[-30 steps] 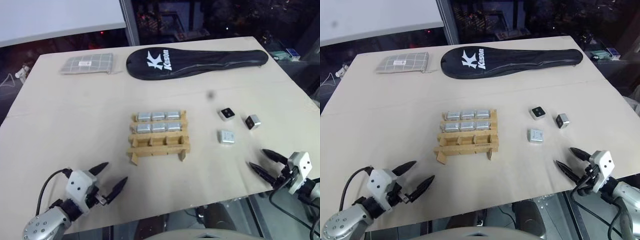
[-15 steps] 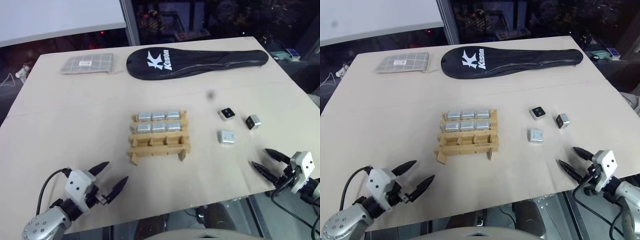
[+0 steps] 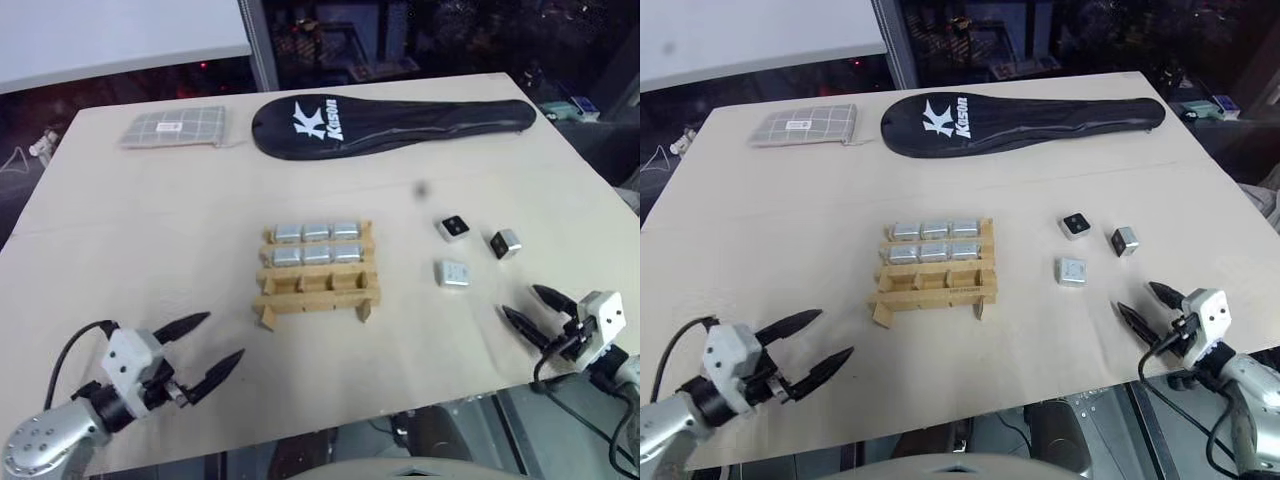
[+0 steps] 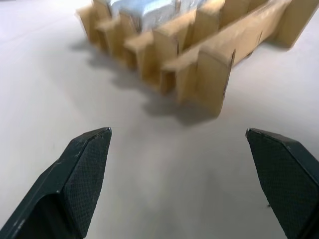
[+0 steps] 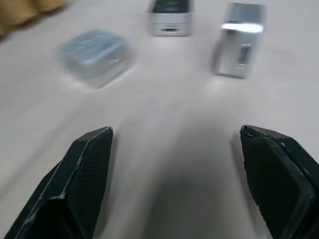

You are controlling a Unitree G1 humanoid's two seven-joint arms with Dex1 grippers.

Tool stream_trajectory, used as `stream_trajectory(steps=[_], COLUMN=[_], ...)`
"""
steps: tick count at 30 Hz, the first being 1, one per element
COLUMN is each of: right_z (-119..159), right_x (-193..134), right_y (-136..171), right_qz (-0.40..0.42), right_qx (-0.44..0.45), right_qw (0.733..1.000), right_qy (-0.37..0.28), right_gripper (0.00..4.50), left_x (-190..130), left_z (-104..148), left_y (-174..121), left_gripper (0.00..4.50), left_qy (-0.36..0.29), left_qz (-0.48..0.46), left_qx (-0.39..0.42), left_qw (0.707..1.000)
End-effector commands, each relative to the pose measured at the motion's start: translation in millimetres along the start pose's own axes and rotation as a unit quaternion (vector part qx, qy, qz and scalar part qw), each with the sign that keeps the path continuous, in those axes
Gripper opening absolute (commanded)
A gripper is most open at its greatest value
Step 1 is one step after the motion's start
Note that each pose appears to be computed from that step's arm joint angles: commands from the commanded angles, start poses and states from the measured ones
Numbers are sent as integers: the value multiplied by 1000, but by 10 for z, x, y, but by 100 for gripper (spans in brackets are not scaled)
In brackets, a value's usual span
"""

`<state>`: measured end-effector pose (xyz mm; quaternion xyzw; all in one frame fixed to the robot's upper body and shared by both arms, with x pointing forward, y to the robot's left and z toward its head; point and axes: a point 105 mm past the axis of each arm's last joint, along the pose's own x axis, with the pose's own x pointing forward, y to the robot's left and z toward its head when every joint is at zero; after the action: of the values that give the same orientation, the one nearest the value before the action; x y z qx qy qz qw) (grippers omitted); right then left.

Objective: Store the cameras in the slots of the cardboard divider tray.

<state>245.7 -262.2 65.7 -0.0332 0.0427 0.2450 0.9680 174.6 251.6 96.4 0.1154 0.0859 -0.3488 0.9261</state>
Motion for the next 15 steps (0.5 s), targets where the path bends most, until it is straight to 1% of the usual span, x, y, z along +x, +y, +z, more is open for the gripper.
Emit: stream_trajectory(steps=[1,3,6,10,15], right_z=[220,246,272,311,292], right_x=[151,224,345,477,603], right_y=[-115,-165,-186,-175,-199], right_qz=[-48,-67,-87,-100,-118], right_qx=[-14,-21,-8,0,14], right_qw=[998,997,995,993,991], right_qy=[-34,-37,-46,-57,-61], right_gripper=[404,404,404,404,404], left_x=[-90,-123,-128,-110,-68], left_z=[347,486,626,749,899], left_y=[-76,-126,-173,-169,-145], left_gripper=[450,450,450,450,450], left_qy=[-52,-70,-65,-67,-72], left_qz=[-78,-117,-164,-186,-206], left_qx=[16,16,42,59,81], left_qw=[995,991,983,978,972])
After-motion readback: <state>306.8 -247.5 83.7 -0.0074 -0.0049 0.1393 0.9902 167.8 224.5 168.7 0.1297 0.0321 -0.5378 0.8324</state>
